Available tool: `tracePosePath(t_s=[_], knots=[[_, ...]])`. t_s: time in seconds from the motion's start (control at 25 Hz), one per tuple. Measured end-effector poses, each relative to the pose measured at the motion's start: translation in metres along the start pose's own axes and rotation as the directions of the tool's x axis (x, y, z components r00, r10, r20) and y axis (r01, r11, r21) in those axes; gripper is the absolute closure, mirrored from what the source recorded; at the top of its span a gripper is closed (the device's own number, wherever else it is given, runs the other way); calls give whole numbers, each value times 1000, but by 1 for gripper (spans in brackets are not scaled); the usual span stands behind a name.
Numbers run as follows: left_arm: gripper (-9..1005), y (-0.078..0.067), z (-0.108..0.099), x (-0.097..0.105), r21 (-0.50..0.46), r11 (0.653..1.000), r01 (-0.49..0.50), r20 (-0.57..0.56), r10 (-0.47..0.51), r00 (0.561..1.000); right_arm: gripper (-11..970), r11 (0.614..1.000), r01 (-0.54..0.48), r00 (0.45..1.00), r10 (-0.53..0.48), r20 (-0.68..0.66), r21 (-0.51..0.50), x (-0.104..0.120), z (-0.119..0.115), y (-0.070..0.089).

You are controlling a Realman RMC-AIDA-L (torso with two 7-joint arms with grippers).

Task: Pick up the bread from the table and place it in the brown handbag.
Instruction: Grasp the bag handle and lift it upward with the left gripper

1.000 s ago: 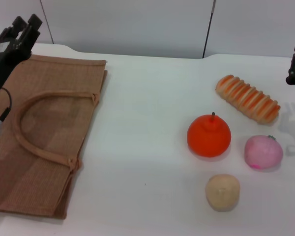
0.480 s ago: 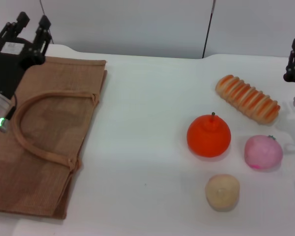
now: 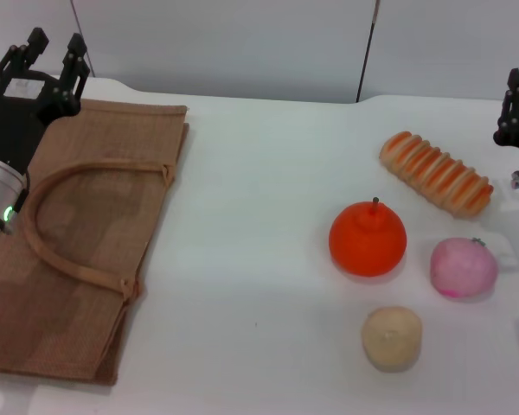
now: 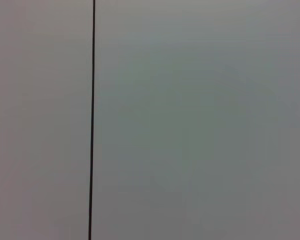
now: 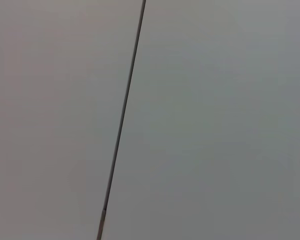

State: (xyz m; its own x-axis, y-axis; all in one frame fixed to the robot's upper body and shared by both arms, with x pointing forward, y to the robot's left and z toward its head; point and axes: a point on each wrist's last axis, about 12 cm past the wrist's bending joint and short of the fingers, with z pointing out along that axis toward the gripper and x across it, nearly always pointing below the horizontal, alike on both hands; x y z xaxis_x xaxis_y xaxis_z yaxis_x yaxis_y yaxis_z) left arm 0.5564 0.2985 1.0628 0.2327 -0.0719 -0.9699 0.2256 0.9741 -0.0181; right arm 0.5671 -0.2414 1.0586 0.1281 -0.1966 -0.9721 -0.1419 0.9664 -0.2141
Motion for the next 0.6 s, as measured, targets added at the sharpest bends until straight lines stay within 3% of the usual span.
tracePosePath(t_s=[0.6], knots=[[490, 2, -3, 1, -8, 1000, -4, -7, 4, 1000, 861, 1000, 11, 998, -10, 66, -18, -5, -7, 5]])
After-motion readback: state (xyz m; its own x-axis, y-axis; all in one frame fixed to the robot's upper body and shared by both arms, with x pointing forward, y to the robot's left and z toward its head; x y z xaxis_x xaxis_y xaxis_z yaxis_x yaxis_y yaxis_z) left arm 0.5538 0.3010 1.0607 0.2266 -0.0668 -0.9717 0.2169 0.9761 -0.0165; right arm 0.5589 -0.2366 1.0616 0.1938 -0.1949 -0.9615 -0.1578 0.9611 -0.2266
